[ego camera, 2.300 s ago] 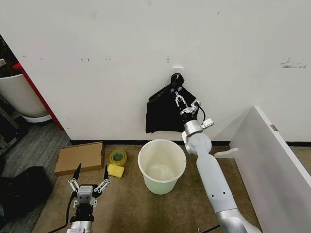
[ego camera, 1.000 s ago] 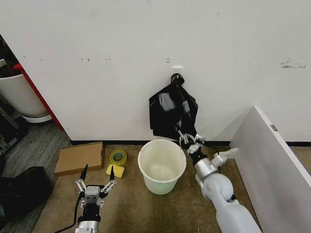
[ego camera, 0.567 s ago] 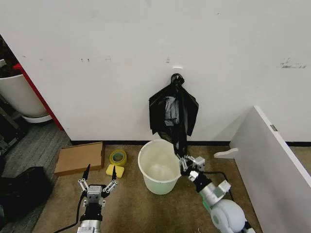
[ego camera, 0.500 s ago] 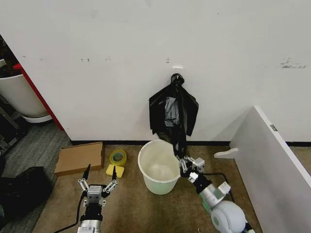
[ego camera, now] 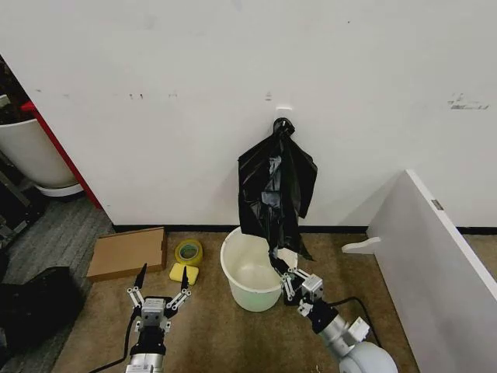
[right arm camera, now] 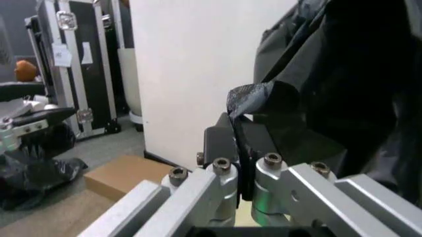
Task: Place the garbage bag over the trash bin.
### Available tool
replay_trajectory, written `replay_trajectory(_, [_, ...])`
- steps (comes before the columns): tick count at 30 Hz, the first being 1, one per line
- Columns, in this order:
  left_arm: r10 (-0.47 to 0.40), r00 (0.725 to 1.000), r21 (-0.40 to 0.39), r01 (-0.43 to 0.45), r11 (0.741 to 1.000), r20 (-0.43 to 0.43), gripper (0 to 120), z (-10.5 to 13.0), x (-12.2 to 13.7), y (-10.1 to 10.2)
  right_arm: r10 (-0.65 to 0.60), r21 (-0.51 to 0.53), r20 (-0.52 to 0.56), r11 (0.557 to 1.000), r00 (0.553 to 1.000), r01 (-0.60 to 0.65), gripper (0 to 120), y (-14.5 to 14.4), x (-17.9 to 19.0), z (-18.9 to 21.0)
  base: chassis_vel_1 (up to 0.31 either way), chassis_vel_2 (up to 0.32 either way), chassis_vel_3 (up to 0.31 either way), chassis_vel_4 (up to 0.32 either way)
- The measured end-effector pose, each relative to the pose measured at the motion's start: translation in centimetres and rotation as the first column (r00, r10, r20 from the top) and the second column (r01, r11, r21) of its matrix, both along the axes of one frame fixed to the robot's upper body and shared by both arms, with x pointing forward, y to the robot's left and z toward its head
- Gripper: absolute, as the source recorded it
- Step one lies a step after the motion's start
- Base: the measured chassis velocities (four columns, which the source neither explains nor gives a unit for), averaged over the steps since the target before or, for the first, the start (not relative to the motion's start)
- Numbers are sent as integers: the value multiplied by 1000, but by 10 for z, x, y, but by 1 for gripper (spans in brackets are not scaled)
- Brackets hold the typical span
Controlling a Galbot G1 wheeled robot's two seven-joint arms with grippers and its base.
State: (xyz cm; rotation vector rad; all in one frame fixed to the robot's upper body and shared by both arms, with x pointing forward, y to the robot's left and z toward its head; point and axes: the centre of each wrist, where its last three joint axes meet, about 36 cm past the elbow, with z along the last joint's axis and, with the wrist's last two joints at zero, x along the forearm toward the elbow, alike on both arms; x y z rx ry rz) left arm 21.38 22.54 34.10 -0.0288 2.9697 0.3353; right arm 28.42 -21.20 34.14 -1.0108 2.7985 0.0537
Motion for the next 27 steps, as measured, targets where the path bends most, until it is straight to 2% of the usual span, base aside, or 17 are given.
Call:
replay_trajectory(9, [-4, 1000, 0, 4, 1000, -1, 97, -2, 1, 0, 20, -26, 67, 999, 998, -18, 0, -2, -8, -4, 0, 0, 0, 0])
replay_trajectory(20, [-15, 1000, -5, 15, 1000, -2, 97, -1, 2, 0, -1, -11, 86, 1000, 996, 2, 0, 2, -8, -7, 0, 0, 0, 0])
replay_trajectory(24, [-27, 1000, -33, 27, 999, 3, 97, 5, 6, -1, -45, 19, 83, 999, 996, 43, 0, 4, -1, -1, 0, 0, 0, 0])
replay_trajectory(27, [-86, 996, -89, 86, 992, 8, 97, 18, 15, -6, -88, 41, 81, 996, 993, 85, 0, 5, 7, 7, 0, 0, 0, 0])
